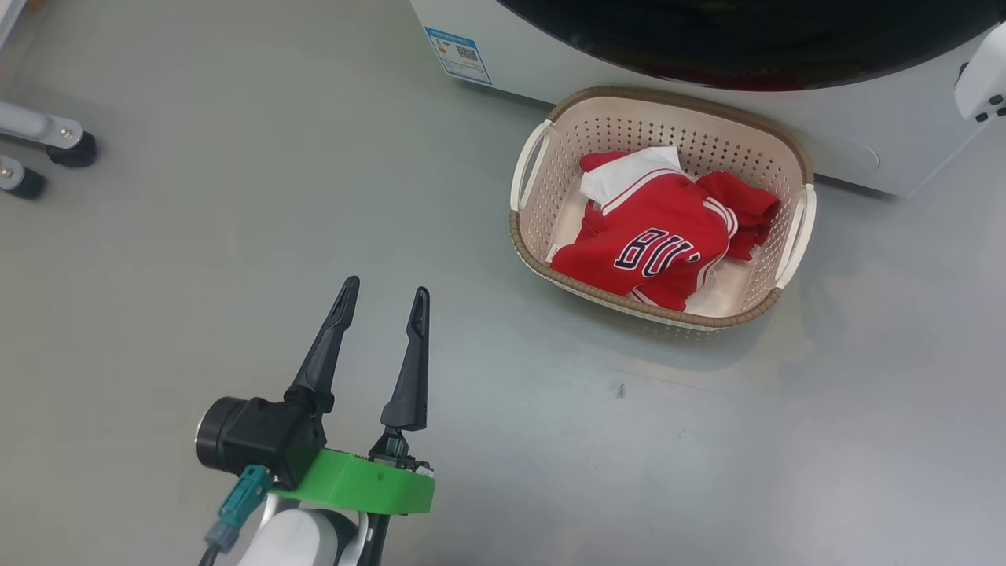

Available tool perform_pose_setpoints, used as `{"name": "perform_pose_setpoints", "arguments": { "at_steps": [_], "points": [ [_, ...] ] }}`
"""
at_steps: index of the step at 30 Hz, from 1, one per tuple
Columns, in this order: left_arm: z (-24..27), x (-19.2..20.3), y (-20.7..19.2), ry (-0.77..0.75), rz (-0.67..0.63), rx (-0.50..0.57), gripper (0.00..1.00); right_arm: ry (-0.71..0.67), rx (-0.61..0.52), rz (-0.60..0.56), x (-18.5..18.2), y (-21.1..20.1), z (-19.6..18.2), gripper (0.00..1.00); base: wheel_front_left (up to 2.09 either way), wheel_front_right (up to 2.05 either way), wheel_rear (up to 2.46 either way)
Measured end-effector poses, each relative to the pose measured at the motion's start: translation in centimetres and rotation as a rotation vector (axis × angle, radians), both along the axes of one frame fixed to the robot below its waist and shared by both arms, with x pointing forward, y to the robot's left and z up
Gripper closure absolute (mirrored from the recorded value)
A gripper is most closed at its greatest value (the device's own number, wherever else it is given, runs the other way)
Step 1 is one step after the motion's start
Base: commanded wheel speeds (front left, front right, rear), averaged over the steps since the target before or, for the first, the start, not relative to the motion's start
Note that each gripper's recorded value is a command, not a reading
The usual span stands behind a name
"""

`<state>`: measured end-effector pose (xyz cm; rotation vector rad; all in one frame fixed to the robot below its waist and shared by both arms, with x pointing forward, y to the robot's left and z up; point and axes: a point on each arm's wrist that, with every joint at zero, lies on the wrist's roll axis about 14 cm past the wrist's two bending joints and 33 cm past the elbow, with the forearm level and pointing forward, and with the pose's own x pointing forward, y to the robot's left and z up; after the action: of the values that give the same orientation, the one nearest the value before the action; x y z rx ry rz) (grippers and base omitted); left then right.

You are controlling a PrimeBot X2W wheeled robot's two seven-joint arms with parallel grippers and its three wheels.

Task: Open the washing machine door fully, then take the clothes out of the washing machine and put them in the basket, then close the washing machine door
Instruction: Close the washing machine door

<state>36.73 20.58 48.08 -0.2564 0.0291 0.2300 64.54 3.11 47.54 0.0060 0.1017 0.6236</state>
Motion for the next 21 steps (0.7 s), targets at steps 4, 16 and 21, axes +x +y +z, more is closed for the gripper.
{"name": "perform_pose_setpoints", "arguments": {
  "at_steps": [4, 16, 21],
  "points": [
    [0.2, 0.1, -0.1, -0.006, -0.002, -0.004, 0.00, -0.004, -0.014, 0.006, 0.0, 0.1, -0.1, 1.00, 0.00, 0.00, 0.00],
    [0.7, 0.4, -0.1, -0.026, -0.007, -0.001, 0.00, -0.019, 0.036, 0.044, -2.4, 1.2, -0.2, 1.00, 0.00, 0.00, 0.00],
    [0.9, 0.4, -0.2, -0.033, -0.016, 0.011, 0.00, -0.003, 0.072, 0.052, -4.4, 1.2, -0.8, 1.00, 0.00, 0.00, 0.00]
  ]
}}
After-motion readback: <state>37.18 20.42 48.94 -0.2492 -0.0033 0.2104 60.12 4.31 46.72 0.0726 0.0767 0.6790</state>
